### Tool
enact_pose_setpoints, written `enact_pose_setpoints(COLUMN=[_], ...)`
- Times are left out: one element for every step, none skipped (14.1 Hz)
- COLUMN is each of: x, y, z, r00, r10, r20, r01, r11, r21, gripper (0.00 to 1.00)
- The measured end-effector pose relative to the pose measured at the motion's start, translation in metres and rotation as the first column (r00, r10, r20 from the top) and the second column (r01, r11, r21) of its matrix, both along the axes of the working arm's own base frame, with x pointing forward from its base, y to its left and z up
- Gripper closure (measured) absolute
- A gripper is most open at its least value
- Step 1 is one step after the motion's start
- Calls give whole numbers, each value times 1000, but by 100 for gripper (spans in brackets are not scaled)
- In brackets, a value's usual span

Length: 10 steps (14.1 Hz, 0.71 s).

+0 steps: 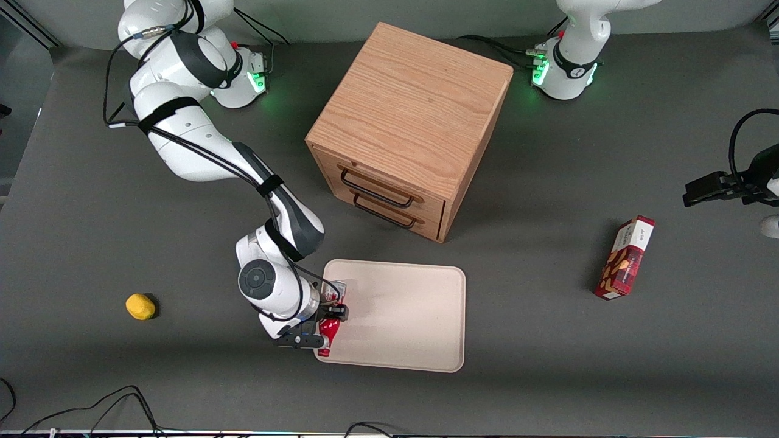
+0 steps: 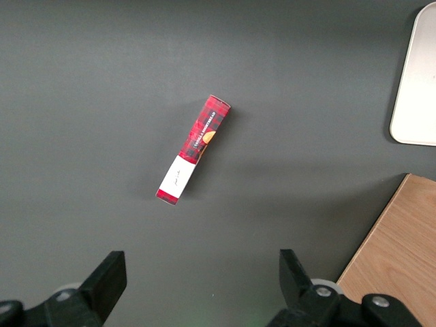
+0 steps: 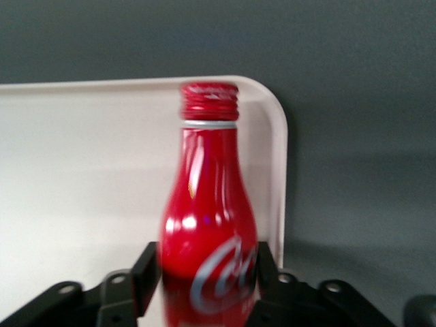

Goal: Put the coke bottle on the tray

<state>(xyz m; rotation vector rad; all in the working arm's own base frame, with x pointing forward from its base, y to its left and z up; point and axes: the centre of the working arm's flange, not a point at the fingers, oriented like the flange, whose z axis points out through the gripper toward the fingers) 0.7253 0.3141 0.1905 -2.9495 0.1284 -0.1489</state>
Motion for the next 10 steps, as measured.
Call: enact_pose_setpoints(x=[0, 0, 0, 1, 1, 2, 2, 3, 4, 5], y=[1, 1, 0, 0, 0, 0, 0, -2, -6, -14], z=[0, -1, -3, -2, -2, 0, 6, 17, 32, 54], r00=[1000, 1000, 999, 999, 999, 999, 999, 999, 999, 999], r10=[0, 1, 1, -2, -4, -5, -4, -3, -3, -7], r20=[13, 25, 32, 38, 39, 42, 49, 54, 50, 40], r01=[0, -1, -1, 2, 4, 4, 4, 3, 4, 8], r11=[1000, 1000, 1000, 1000, 1000, 1000, 1000, 1000, 1000, 999], r21=[4, 4, 2, 3, 3, 3, 2, -4, -18, -39], gripper=[21, 12, 1, 0, 0, 0, 0, 0, 0, 0])
